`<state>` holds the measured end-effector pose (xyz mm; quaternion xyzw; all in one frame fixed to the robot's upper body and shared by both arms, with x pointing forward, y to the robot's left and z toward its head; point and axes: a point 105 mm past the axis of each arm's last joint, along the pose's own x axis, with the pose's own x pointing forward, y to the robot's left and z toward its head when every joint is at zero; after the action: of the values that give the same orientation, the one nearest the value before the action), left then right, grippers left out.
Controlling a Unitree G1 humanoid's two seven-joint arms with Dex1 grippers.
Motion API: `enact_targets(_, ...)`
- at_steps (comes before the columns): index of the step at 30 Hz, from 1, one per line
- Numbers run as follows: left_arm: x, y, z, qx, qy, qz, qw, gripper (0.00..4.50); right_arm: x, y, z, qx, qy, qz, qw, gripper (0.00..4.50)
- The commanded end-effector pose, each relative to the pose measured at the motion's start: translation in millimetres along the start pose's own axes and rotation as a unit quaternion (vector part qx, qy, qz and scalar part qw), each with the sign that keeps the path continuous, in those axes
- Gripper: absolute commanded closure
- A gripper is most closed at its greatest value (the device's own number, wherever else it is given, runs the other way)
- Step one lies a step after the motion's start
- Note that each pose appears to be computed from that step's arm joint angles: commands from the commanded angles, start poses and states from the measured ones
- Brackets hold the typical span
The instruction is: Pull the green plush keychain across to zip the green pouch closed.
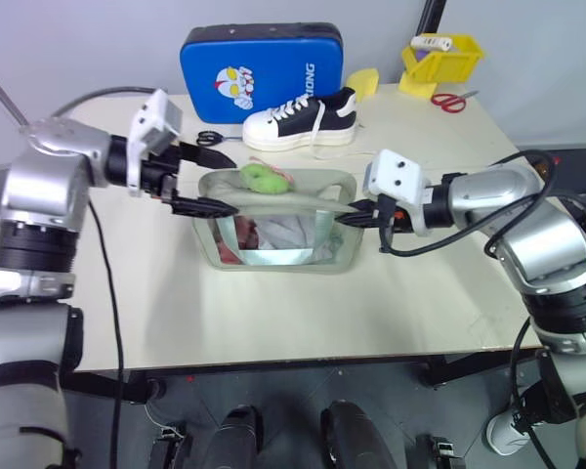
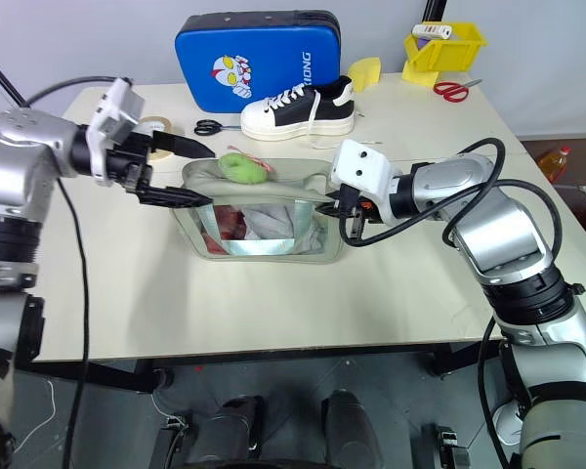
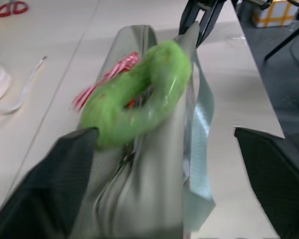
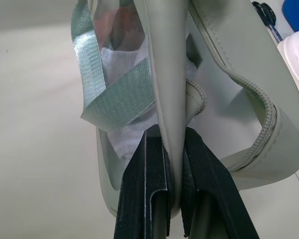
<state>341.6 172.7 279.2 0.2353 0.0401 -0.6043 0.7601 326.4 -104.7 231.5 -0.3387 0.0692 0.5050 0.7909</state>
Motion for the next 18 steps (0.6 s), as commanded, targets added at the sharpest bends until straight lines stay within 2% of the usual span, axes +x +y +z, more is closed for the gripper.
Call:
enact_targets(1,-30,-7,12,0.020,-0.006,0.008,1.000,0.03,-6,-5,18,-0.022,-0.024,-0.016,0.999,4.50)
enact_targets(4,-32,-16,-9,0.003,0.023,0.001,1.000,0.03,-7,-5,18,-0.022,-0.024,-0.015,0.999,4.50)
enact_targets(7,-17,-14,-29,-0.011,0.041,0.017,0.999,0.03,-7,-6,19,-0.020,-0.026,-0.013,0.999,4.50)
enact_targets(8,-11,-14,-37,-0.012,0.049,0.022,0.998,0.26,-8,-6,19,-0.019,-0.027,-0.013,0.999,4.50)
enact_targets(11,0,-16,-51,-0.012,0.068,0.024,0.997,1.23,-10,-8,21,-0.020,-0.028,-0.015,0.999,4.50)
enact_targets(14,6,-17,-56,-0.007,0.071,0.027,0.997,2.93,-13,-8,25,-0.019,-0.034,-0.015,0.999,4.50)
enact_targets(15,7,-16,-57,-0.008,0.070,0.028,0.997,3.31,-14,-7,27,-0.020,-0.036,-0.015,0.999,4.50)
enact_targets(17,9,-16,-56,-0.008,0.067,0.028,0.997,4.40,-15,-7,28,-0.018,-0.039,-0.014,0.999,4.50)
enact_targets(18,9,-16,-56,-0.009,0.065,0.028,0.997,4.46,-15,-7,29,-0.017,-0.040,-0.013,0.999,4.50)
